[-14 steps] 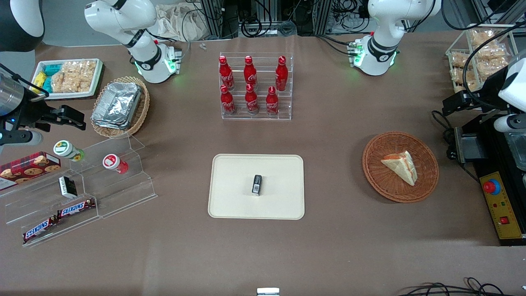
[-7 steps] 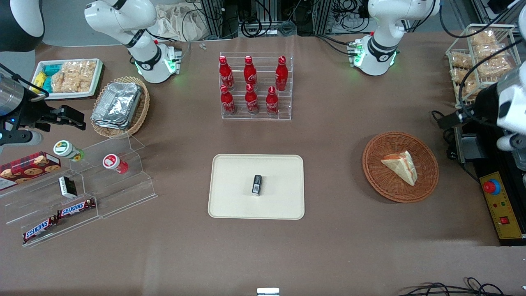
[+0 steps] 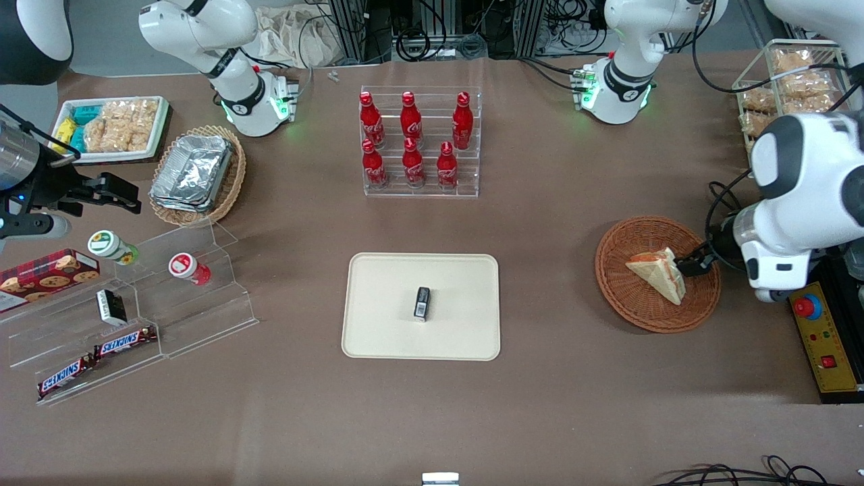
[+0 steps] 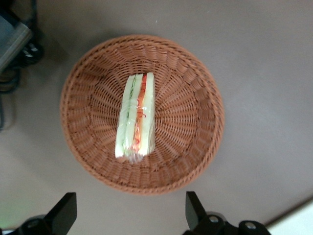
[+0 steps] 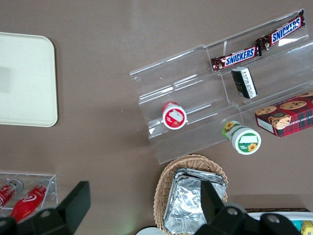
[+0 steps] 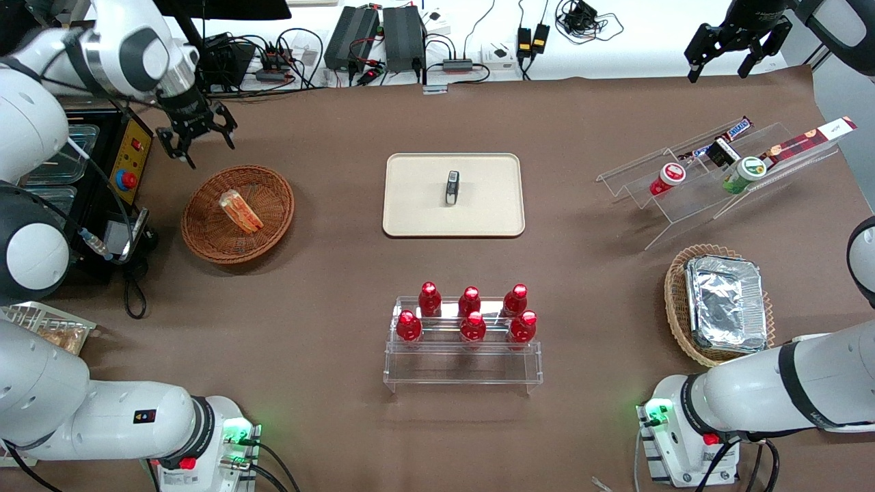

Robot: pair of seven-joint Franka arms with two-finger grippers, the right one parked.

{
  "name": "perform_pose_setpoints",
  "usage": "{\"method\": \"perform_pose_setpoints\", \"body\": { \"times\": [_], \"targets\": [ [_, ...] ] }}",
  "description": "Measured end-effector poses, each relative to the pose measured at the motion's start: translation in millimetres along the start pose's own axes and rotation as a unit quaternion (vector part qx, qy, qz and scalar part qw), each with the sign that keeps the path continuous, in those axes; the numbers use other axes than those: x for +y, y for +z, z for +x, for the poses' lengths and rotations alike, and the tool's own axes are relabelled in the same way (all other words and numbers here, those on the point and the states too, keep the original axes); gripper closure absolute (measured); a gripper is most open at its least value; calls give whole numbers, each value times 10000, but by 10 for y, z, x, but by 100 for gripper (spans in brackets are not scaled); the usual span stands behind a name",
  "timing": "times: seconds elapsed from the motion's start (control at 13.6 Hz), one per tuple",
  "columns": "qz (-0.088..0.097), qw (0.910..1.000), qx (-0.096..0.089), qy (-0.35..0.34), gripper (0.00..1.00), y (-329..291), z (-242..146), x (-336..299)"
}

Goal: Place sandwich from basket to tray
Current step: 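Lower the left gripper and close it on the sandwich wedge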

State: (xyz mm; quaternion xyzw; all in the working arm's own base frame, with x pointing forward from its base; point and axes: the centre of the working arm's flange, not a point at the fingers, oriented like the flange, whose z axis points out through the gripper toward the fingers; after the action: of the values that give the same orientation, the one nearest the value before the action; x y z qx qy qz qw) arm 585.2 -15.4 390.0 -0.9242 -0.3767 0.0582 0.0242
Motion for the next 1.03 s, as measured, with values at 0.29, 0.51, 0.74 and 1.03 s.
{"method": "perform_pose_setpoints", "body": {
  "times": [0.29,0.51,0.74,1.03],
  "targets": [
    [-219,9995,197,-133,0,875,-66,-229],
    [-253,9993,215,-155,0,1258,-74,-256],
    [-250,9993,210,-158,5,1511,-38,-221],
    [-278,9991,255,-215,36,1569,39,-242]
  ]
}}
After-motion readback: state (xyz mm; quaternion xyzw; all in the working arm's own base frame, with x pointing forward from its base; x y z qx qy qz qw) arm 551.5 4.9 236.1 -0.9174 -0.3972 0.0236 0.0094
